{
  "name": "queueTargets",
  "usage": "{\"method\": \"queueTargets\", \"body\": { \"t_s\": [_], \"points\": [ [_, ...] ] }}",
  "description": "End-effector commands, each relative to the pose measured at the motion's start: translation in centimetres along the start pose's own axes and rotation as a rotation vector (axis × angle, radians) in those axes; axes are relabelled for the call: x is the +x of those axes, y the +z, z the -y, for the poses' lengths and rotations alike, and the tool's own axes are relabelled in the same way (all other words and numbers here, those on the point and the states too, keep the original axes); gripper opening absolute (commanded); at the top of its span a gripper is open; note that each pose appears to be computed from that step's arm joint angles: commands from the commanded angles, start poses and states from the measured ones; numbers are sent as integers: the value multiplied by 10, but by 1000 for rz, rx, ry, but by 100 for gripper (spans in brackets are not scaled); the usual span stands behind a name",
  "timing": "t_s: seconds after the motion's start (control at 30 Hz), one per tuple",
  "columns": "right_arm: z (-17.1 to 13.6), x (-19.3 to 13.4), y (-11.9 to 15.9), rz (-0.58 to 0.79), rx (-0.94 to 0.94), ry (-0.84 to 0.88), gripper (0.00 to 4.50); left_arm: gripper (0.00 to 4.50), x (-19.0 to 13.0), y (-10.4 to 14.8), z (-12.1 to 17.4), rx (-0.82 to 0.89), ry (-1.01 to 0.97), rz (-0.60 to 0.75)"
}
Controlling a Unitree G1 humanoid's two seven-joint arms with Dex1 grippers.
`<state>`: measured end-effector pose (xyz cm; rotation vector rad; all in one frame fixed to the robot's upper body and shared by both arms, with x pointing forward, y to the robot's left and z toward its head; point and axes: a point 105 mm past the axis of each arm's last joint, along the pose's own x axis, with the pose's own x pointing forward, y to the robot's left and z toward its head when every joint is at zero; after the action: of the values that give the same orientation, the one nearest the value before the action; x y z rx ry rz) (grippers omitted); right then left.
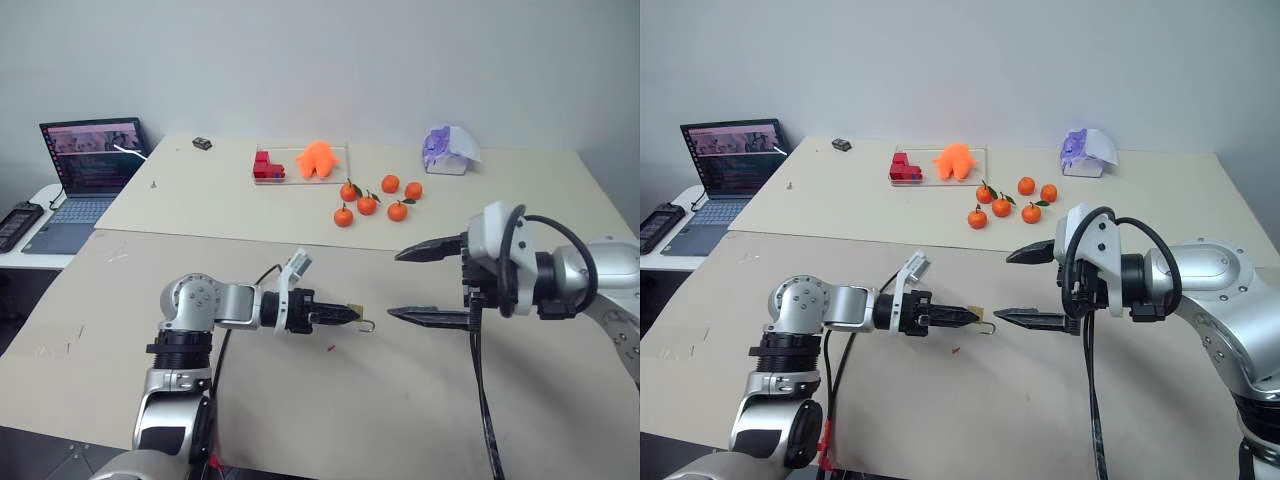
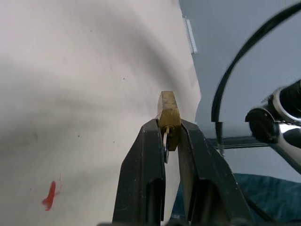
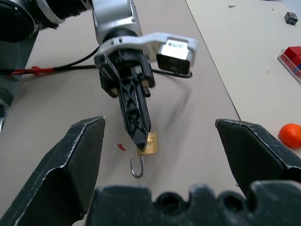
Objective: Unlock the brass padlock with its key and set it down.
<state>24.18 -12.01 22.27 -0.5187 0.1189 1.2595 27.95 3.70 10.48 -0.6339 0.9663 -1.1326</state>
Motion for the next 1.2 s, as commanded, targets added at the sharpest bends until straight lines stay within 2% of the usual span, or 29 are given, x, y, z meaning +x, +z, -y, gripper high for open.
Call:
{"method": "queueTargets", "body": {
  "t_s": [0.03, 0.3, 0.47, 0.53, 0.67, 0.83, 0.87, 0.93, 1.03, 1.1, 1.17, 1.2],
  "points": [
    [-1, -3, 12, 20, -46, -30, 442, 0, 7, -8, -4, -15, 37, -14],
    [-1, -4, 14, 10, -65, -63, 442, 0, 22, -19, -14, -77, 107, -17],
    [0, -4, 13, 9, -66, -76, 442, 0, 18, -16, -23, -126, 147, 14],
    [1, -4, 11, 9, -64, -79, 450, 99, 13, -15, -27, -133, 169, 21],
    [1, -2, 10, 16, -62, -82, 450, 240, -3, -12, -35, -133, 218, 40],
    [2, 2, 7, 24, -67, -76, 450, 429, -51, 1, -48, -106, 326, 77],
    [2, 2, 7, 25, -69, -73, 450, 446, -64, 6, -48, -90, 349, 88],
    [3, 3, 6, 27, -71, -70, 450, 446, -80, 15, -47, -63, 371, 102],
    [4, 4, 4, 33, -62, -58, 450, 446, -103, 35, -38, 234, 464, 127],
    [4, 3, 0, 25, -53, -46, 450, 446, -110, 50, -25, 555, 450, 131],
    [5, 2, -7, 8, -32, -44, 450, 446, -112, 56, -3, 931, 376, 93],
    [6, 2, -10, 1, -22, -43, 450, 446, -112, 56, 4, 1062, 348, 76]
  ]
}}
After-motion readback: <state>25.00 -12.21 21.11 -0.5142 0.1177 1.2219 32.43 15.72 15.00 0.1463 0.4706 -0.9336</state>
